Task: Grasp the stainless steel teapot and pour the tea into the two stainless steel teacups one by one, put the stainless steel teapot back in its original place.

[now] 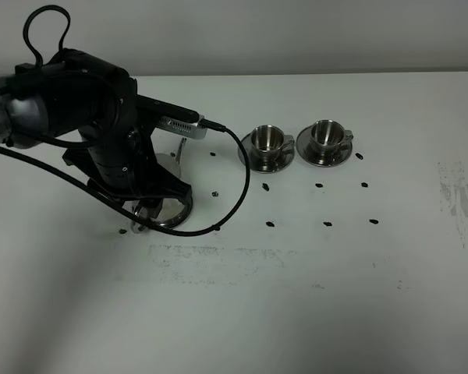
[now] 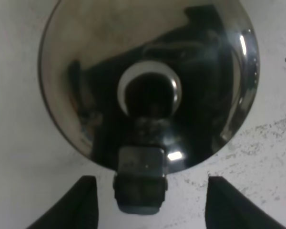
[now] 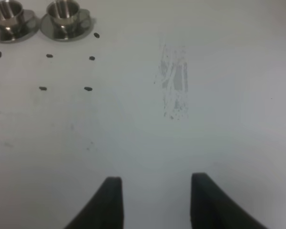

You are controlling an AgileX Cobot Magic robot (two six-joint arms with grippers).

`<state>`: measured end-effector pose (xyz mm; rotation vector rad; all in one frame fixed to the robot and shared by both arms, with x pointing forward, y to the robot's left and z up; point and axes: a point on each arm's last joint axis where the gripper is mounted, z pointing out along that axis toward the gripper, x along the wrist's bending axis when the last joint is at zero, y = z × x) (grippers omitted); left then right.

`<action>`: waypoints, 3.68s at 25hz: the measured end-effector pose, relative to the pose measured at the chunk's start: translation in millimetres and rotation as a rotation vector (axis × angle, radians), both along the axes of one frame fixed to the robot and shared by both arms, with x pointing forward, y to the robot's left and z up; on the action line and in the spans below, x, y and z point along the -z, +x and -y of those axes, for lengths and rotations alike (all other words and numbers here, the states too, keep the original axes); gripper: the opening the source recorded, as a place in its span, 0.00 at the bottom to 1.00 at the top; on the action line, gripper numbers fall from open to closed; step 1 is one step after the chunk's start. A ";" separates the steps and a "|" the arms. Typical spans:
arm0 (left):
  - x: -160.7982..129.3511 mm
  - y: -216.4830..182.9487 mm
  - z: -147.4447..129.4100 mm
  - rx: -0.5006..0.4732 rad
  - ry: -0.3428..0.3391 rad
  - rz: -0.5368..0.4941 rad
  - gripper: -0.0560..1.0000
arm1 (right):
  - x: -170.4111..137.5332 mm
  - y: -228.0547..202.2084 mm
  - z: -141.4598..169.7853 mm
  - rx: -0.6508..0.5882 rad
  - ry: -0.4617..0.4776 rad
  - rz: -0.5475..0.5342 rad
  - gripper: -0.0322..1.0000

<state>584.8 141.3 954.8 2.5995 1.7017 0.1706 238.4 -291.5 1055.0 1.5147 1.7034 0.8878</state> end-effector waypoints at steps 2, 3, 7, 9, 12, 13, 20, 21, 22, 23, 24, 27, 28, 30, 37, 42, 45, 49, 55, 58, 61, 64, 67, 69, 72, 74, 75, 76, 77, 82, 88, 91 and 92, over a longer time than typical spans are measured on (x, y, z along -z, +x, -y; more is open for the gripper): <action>2.7 1.5 -1.9 -0.007 0.001 -0.005 0.51 | 0.0 0.0 0.0 0.000 0.000 0.000 0.35; 4.8 2.3 -2.6 -0.009 0.004 -0.009 0.51 | 0.0 0.0 0.0 0.000 0.000 0.000 0.35; 9.0 4.8 -4.7 -0.016 0.004 -0.010 0.51 | 0.0 0.0 0.0 0.000 0.000 0.000 0.35; 9.2 5.6 -5.4 -0.018 0.002 -0.007 0.51 | 0.0 0.0 0.0 0.000 0.000 0.000 0.35; 9.1 7.0 -6.7 -0.023 -0.003 0.001 0.51 | 0.0 0.0 0.0 0.000 0.000 0.000 0.35; 9.1 7.7 -6.9 -0.023 -0.006 0.006 0.51 | 0.0 0.0 0.0 0.000 0.000 0.000 0.35; 9.0 8.2 -6.5 0.013 -0.009 0.010 0.51 | 0.0 0.0 0.0 0.000 0.000 0.000 0.35; 9.1 8.2 -6.2 0.016 -0.012 0.010 0.51 | 0.0 0.0 0.0 0.000 0.000 0.000 0.35; 9.1 8.2 -5.9 0.020 -0.015 0.010 0.51 | 0.0 0.0 0.0 0.000 0.000 0.000 0.35; 9.0 8.4 -5.7 0.023 -0.017 0.012 0.51 | 0.0 0.0 0.0 0.000 0.000 0.000 0.35; 9.0 8.4 -5.5 0.029 -0.018 0.012 0.51 | 0.0 0.0 0.0 0.000 0.000 0.000 0.35; 9.3 8.7 -5.3 0.030 -0.020 0.013 0.51 | 0.0 0.0 0.0 0.000 0.000 0.000 0.35; 9.5 8.7 -5.3 0.030 -0.020 0.013 0.51 | 0.0 0.0 0.0 0.000 0.000 0.000 0.35; 11.4 9.0 -5.1 0.033 -0.019 0.010 0.51 | 0.0 0.0 0.0 0.000 0.000 0.000 0.35; 16.3 9.8 -4.3 0.035 -0.020 0.002 0.47 | 0.0 0.0 0.0 0.000 0.000 0.000 0.35; 16.4 8.7 -4.8 0.035 -0.015 -0.011 0.22 | 0.0 0.0 0.0 0.000 0.000 0.000 0.35; 16.4 8.6 -4.9 0.053 -0.011 -0.012 0.22 | 0.0 0.0 0.0 0.000 0.000 0.000 0.35; 16.4 8.7 -5.1 0.060 -0.009 -0.011 0.22 | 0.0 0.0 0.0 0.000 0.000 0.000 0.35; 13.8 8.8 -5.7 0.077 -0.003 -0.002 0.22 | 0.0 0.0 0.0 0.000 0.000 0.000 0.35; 5.7 6.6 -6.3 0.096 -0.001 0.005 0.22 | 0.0 0.0 0.0 0.000 0.000 0.000 0.35; -6.8 3.5 -7.5 0.114 -0.002 0.022 0.22 | 0.0 0.0 0.0 0.000 0.000 0.000 0.35; -12.7 1.7 -8.5 0.127 0.000 0.027 0.22 | 0.0 0.0 0.0 0.000 0.000 0.000 0.35; -13.0 1.8 -8.6 0.176 0.007 0.025 0.22 | 0.0 0.0 0.0 0.000 0.000 0.000 0.35; -18.1 5.1 -7.0 0.211 0.009 0.030 0.22 | 0.0 0.0 0.0 0.000 0.000 0.000 0.35; -31.8 18.5 -0.9 0.257 0.004 0.065 0.22 | 0.0 0.0 0.0 0.000 0.000 0.000 0.35; -39.4 29.8 5.4 0.294 0.006 0.072 0.22 | 0.0 0.0 0.0 0.000 0.000 0.000 0.35; -44.5 35.9 9.4 0.312 0.007 0.078 0.22 | 0.0 0.0 0.0 0.000 0.000 0.000 0.35; -47.1 42.4 14.4 0.336 0.008 0.082 0.22 | 0.0 0.0 0.0 0.000 0.000 0.000 0.35; -46.5 47.4 19.7 0.362 0.013 0.074 0.22 | 0.0 0.0 0.0 0.000 0.000 0.000 0.35; -51.5 74.4 49.4 0.470 0.011 0.100 0.22 | 0.0 0.0 0.0 0.000 0.000 0.000 0.35; -53.7 95.1 80.3 0.571 0.009 0.177 0.22 | 0.0 0.0 0.0 0.000 0.000 0.000 0.35; -56.8 95.9 88.9 0.669 0.052 0.209 0.22 | 0.0 0.0 0.0 0.000 0.000 0.000 0.35; -58.1 95.0 90.9 0.710 0.072 0.216 0.22 | 0.0 0.0 0.0 0.000 0.000 0.000 0.35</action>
